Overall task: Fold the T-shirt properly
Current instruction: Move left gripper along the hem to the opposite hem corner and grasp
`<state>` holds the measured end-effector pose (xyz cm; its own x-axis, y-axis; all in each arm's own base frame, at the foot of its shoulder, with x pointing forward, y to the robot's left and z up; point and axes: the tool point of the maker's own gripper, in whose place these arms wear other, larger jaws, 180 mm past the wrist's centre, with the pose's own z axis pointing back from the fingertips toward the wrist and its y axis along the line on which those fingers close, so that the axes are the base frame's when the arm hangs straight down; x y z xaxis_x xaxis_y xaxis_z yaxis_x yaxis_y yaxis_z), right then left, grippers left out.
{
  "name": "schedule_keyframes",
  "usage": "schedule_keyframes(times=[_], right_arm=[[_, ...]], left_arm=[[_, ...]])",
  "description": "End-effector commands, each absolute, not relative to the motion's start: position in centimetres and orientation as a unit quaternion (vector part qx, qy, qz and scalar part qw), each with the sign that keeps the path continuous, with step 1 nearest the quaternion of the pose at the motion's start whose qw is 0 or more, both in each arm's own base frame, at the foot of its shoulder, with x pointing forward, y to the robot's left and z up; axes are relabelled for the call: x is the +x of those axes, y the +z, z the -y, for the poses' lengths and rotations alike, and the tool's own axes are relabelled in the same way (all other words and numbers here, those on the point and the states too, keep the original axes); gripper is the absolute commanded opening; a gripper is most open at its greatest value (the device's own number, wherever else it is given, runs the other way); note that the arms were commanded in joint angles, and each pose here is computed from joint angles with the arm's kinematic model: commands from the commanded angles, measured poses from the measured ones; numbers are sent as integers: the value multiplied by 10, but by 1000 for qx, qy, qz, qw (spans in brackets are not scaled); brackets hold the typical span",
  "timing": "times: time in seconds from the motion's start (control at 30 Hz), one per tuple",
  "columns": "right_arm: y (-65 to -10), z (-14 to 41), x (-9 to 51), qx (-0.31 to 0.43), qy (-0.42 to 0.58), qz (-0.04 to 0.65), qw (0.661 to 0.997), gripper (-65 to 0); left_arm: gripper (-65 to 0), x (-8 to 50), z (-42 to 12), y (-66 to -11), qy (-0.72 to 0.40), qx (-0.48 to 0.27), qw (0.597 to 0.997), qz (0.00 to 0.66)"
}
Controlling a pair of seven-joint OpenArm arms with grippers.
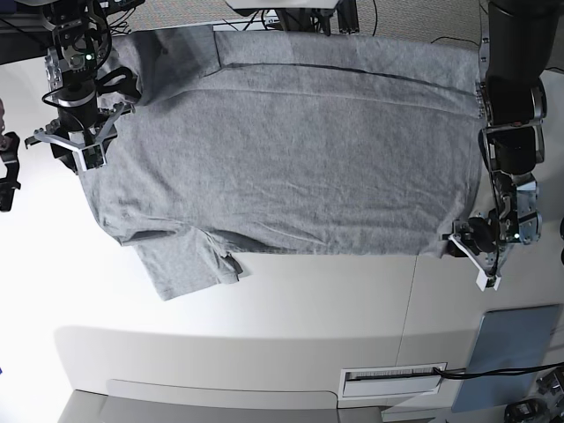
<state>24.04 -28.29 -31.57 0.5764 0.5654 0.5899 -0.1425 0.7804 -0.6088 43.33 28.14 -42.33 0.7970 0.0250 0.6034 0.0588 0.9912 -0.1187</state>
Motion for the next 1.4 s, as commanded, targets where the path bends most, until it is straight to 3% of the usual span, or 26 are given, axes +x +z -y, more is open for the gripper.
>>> schedule_keyframes(times=[0.0, 0.1, 0.23, 0.27, 0.33, 0.5, 0.57, 0.8, 1.13, 1.27, 1.37], right_arm=[[-304, 284, 246, -268, 213, 426, 838, -412], [-304, 284, 246, -268, 213, 426, 838, -412], [-304, 284, 246, -268, 213, 426, 838, -412], [-304, 284, 246, -268, 213, 426, 837, -412], [-304, 284, 246, -268, 213, 426, 838, -412], [-304, 285, 246, -268, 212, 425, 838, -412], [-304, 285, 246, -268, 212, 424, 838, -412], [-305, 285, 245, -269, 211, 422, 840, -412], [-305, 286, 245, -269, 211, 420, 841, -412], [-305, 286, 245, -269, 211, 421, 840, -412], [-305, 285, 246, -268, 212, 423, 839, -412]], left_arm=[[-354, 443, -284, -410, -8, -68, 941, 331], [-406, 443, -283, -410, -8, -71, 941, 332], [-628, 444, -304, -411, 15, -19, 943, 332], [-641, 444, -311, -411, 25, -3, 942, 334], [-617, 446, -319, -408, 38, 11, 940, 339], [-372, 450, -330, -396, 50, 6, 935, 351], [-331, 451, -329, -393, 52, -11, 932, 358], [-330, 454, -308, -387, 42, -77, 925, 371], [-330, 436, -307, -409, 46, -73, 935, 344], [-331, 426, -291, -414, 7, -104, 942, 318], [-389, 420, -281, -418, -13, -121, 947, 299]])
